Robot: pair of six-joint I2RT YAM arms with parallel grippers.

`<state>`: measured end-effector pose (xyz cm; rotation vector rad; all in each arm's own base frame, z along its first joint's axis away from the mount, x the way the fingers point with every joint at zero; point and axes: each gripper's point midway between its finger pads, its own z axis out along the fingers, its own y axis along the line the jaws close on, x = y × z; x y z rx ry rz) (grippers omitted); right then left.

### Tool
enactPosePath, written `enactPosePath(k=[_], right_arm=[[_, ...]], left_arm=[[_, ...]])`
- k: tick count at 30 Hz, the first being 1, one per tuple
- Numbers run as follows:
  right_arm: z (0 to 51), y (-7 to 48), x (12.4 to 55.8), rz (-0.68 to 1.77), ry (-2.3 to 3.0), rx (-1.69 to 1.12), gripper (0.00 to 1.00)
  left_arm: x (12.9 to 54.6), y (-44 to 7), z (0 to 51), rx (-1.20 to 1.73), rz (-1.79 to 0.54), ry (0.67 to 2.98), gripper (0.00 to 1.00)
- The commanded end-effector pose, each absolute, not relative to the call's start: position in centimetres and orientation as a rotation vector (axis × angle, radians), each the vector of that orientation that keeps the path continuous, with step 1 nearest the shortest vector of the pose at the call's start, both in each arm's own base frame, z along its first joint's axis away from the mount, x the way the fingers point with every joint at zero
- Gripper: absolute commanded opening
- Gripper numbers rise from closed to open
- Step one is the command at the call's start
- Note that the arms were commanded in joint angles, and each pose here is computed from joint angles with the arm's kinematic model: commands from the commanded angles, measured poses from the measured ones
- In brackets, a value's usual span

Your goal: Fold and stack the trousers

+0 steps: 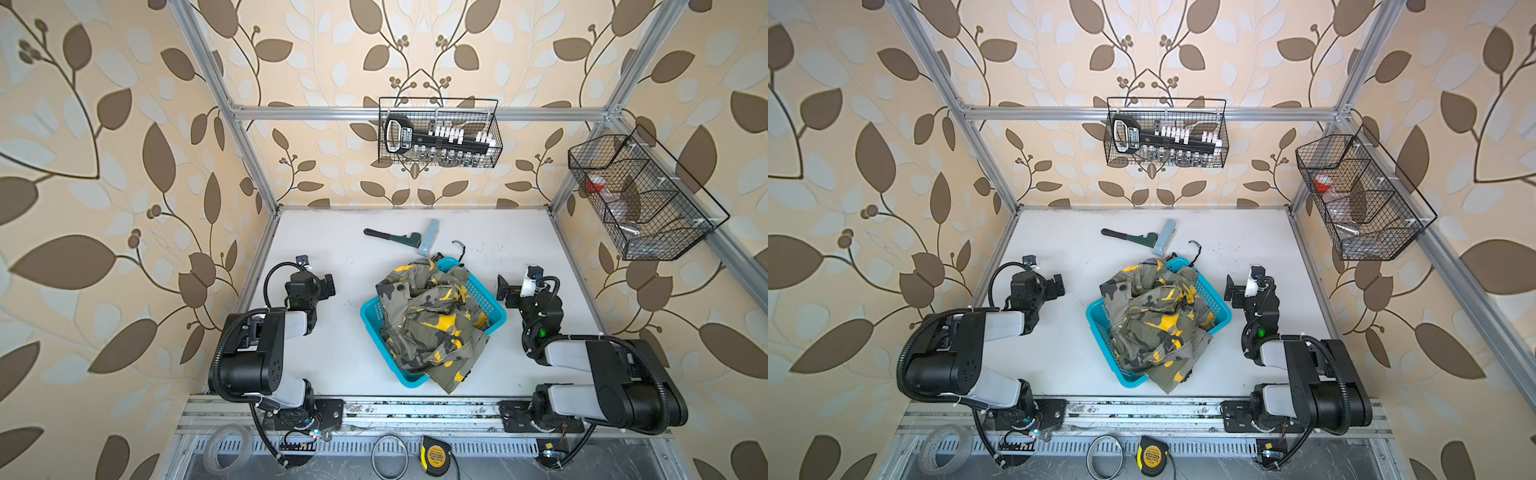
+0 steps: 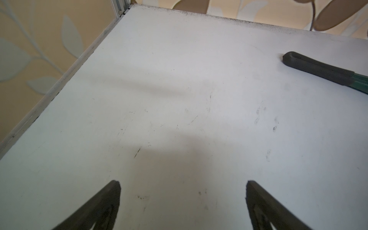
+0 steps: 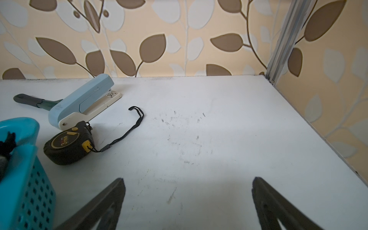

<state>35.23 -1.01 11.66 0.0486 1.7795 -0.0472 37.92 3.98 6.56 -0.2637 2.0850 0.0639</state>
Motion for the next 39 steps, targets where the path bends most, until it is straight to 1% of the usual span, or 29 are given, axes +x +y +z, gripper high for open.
enactPosePath(k=[1,18,22,26,28,31,35,39], right_arm=[[12.1,-0.7,35.4,-0.047,1.760,0.019,1.00],[12.1,-0.7,35.4,-0.036,1.762,0.022,1.00],[13.1,-1.0,35.0,-0.043,1.729,0.039,1.00],[15.1,-1.7,34.4,-0.070,1.719,0.077,1.00],[16.5,-2.0,34.2,-0.081,1.706,0.098,1.00],[19.1,-1.9,33.6,-0.035,1.673,0.132,1.00],[21.7,-0.7,33.1,0.060,1.692,0.122,1.00],[22.2,1.9,32.4,0.206,1.815,0.085,1.00]], left_arm=[[38.5,3.5,7.5,-0.239,0.049,2.049,0.99],[38.5,3.5,7.6,-0.239,0.049,2.043,0.99],[38.3,3.6,8.5,-0.243,0.054,2.029,0.99],[37.6,4.8,12.4,-0.327,0.101,1.991,0.99],[37.0,5.1,14.8,-0.391,0.075,1.923,0.99],[36.9,4.8,18.0,-0.414,0.027,1.898,0.99],[37.0,3.5,22.2,-0.436,-0.075,1.930,0.99],[37.2,0.6,25.1,-0.389,-0.196,2.025,0.99]])
